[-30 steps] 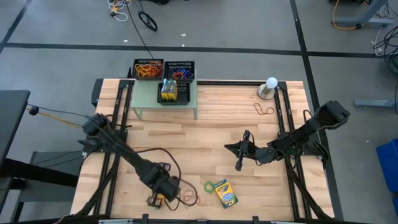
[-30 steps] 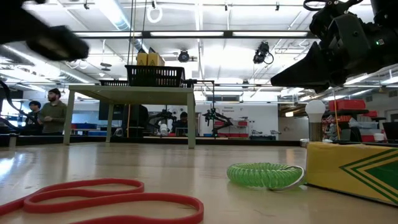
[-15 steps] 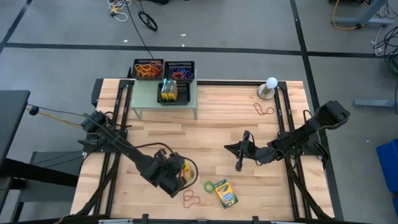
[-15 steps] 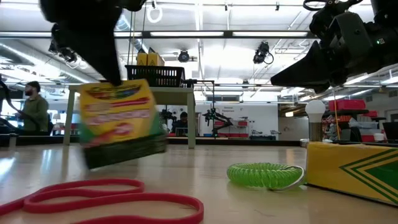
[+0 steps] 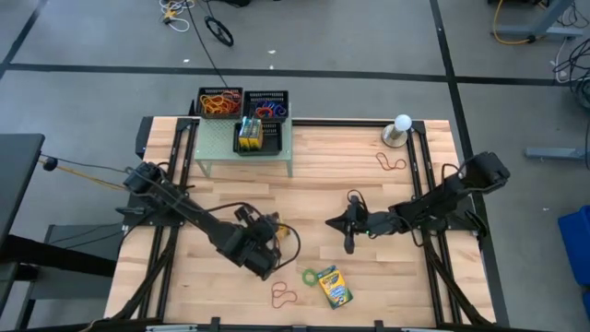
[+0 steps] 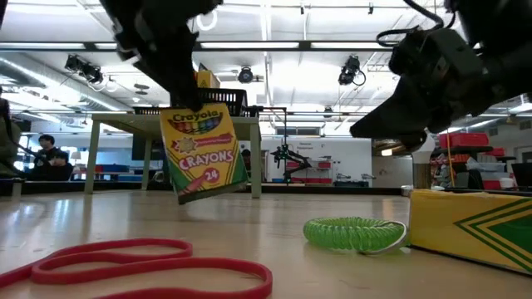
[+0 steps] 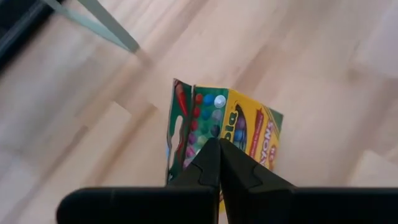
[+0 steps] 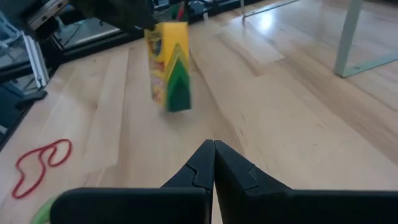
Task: Pick & Place Office Desk Supplies
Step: Put the crayon box into the bottom black bin on the shelf
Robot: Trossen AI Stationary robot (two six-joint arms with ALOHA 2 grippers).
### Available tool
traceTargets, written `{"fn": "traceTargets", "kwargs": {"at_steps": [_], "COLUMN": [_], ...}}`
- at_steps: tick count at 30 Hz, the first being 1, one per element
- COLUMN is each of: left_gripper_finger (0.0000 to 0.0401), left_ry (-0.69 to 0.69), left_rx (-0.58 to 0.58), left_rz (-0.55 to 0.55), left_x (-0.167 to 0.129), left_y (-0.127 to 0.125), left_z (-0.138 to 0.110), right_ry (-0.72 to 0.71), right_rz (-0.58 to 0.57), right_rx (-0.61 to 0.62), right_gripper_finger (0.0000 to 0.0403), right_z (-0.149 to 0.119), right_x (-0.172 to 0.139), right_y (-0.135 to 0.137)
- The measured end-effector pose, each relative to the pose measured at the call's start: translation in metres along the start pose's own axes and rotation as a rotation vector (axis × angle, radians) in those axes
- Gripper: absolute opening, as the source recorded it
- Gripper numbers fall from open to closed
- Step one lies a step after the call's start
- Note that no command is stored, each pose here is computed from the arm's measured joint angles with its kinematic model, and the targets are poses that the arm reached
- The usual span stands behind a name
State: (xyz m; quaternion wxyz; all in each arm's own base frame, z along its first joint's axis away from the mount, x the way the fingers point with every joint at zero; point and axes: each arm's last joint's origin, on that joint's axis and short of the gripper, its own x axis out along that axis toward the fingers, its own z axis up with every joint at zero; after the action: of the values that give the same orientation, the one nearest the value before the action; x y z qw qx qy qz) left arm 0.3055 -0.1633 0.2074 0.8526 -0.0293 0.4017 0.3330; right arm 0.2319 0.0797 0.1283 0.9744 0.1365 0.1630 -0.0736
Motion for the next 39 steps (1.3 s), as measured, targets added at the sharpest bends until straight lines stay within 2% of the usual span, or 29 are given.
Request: {"fn": "traceTargets", "kwargs": {"at_steps": [7, 15, 22, 27, 30, 35, 39], "left_gripper_finger": [0.0001, 0.0001, 0.0011, 0.0044, 0.0066, 0.0102, 0.0133], "left_ry": [-0.036, -0.082, -0.074, -0.014, 0.002, 0.059, 0.096], "left_rx": [0.135, 0.228, 0.193, 0.16, 0.179, 0.173, 0.173], "left_rz": [0.131, 0.232, 0.185, 0.122, 0.096, 0.046, 0.04], "left_x": [0.019, 0.041, 0.035, 0.03, 0.027, 0.021, 0.023], "left_y": [0.006, -0.009, -0.016, -0.021, -0.024, -0.026, -0.023], "left_z": [0.003, -0.016, -0.019, -0.011, -0.006, 0.011, 0.019], "right_ry": [0.006, 0.008, 0.008, 0.009, 0.009, 0.009, 0.009], "right_rz": [-0.001, -0.002, -0.003, -0.003, -0.003, -0.004, -0.004], "right_rx": [-0.052, -0.062, -0.065, -0.065, -0.065, -0.065, -0.066], "right_gripper_finger": [0.0011, 0.0011, 0.0011, 0.0011, 0.0011, 0.0011, 0.0011], "right_z": [0.0, 0.0, 0.0, 0.0, 0.0, 0.0, 0.0], "right_x": [0.009, 0.009, 0.009, 0.009, 0.009, 0.009, 0.009], "right_y": [0.005, 0.005, 0.004, 0.004, 0.004, 0.004, 0.004]}}
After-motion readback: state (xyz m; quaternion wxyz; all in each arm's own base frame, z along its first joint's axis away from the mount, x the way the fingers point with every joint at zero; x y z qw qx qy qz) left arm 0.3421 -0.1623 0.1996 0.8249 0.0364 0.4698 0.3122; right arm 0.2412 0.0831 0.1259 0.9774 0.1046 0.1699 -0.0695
